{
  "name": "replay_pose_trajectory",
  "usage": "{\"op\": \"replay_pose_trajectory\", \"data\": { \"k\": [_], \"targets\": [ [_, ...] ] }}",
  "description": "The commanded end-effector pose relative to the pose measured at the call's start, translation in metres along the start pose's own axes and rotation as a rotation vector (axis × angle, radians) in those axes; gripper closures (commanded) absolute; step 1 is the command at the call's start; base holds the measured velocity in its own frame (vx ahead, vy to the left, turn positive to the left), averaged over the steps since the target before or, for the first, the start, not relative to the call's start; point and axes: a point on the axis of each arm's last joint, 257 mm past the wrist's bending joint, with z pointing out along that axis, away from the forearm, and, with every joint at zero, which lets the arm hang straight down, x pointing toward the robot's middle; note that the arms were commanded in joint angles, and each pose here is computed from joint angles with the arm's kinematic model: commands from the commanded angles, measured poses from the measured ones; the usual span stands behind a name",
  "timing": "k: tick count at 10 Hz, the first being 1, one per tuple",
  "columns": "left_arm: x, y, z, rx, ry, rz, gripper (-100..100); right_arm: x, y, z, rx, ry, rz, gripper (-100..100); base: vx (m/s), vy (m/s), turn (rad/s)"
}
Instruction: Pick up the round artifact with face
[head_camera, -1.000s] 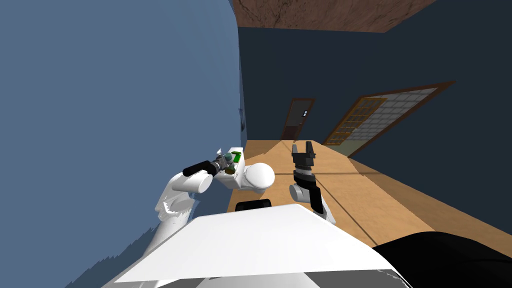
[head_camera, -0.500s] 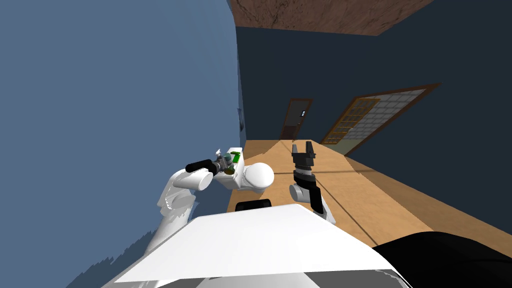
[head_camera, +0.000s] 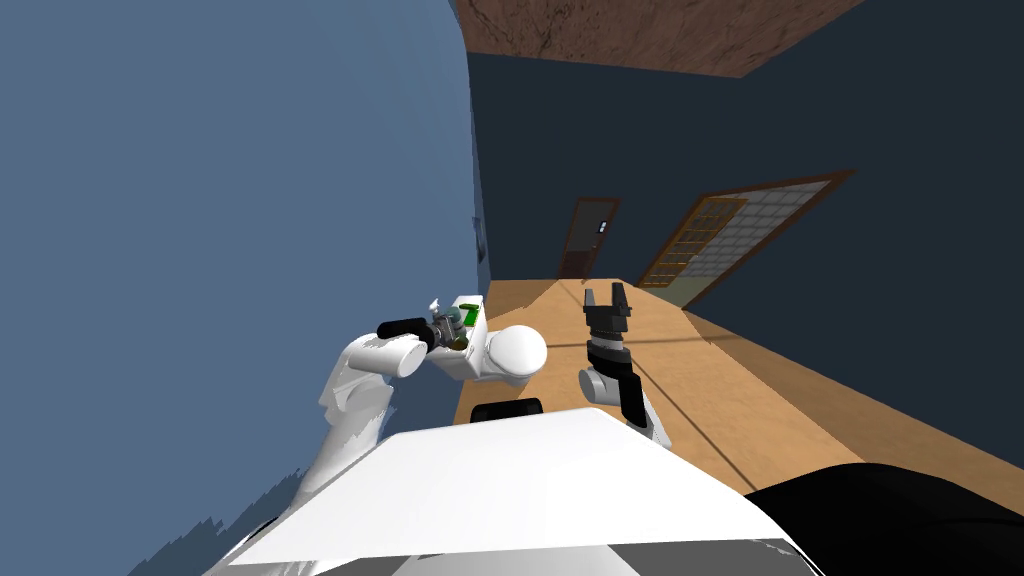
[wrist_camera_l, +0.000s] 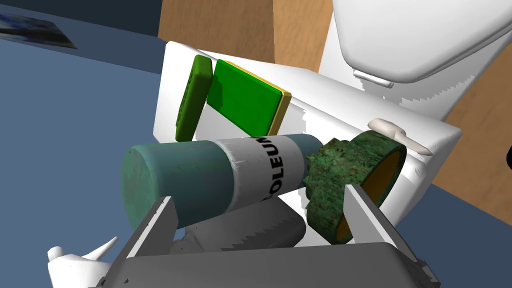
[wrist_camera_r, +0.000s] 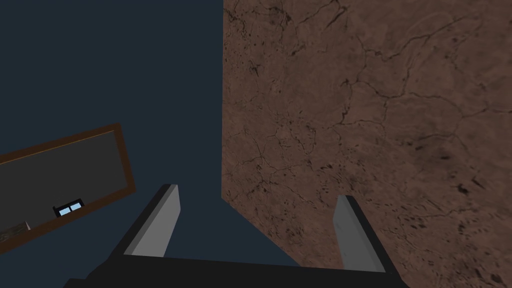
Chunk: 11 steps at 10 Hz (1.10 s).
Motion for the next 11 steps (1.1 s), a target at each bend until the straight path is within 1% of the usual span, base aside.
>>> {"op": "replay_pose_trajectory", "data": {
  "k": [1, 7, 8, 9, 10, 11],
  "targets": [
    [-0.002, 0.007, -0.001, -0.038, -0.014, -0.005, -100, 0.000, 0.000, 0.000, 0.000, 0.000, 0.000, 0, 0.006, 0.010, -0.054],
    [-0.012, 0.031, -0.003, -0.163, -0.077, -0.009, -100, 0.000, 0.000, 0.000, 0.000, 0.000, 0.000, 0, 0.014, 0.012, -0.051],
    [-0.013, 0.034, -0.003, -0.174, -0.084, -0.009, -100, 0.000, 0.000, 0.000, 0.000, 0.000, 0.000, 0, 0.018, 0.011, -0.042],
    [-0.016, 0.040, -0.004, -0.205, -0.100, -0.008, -100, 0.000, 0.000, 0.000, 0.000, 0.000, 0.000, 0, 0.022, 0.015, -0.061],
    [-0.017, 0.041, -0.004, -0.209, -0.102, -0.008, -100, 0.000, 0.000, 0.000, 0.000, 0.000, 0.000, 0, 0.019, 0.014, -0.035],
    [-0.020, 0.047, -0.005, -0.242, -0.121, -0.007, -100, 0.000, 0.000, 0.000, 0.000, 0.000, 0.000, 0, 0.021, 0.016, -0.067]
  ]
}}
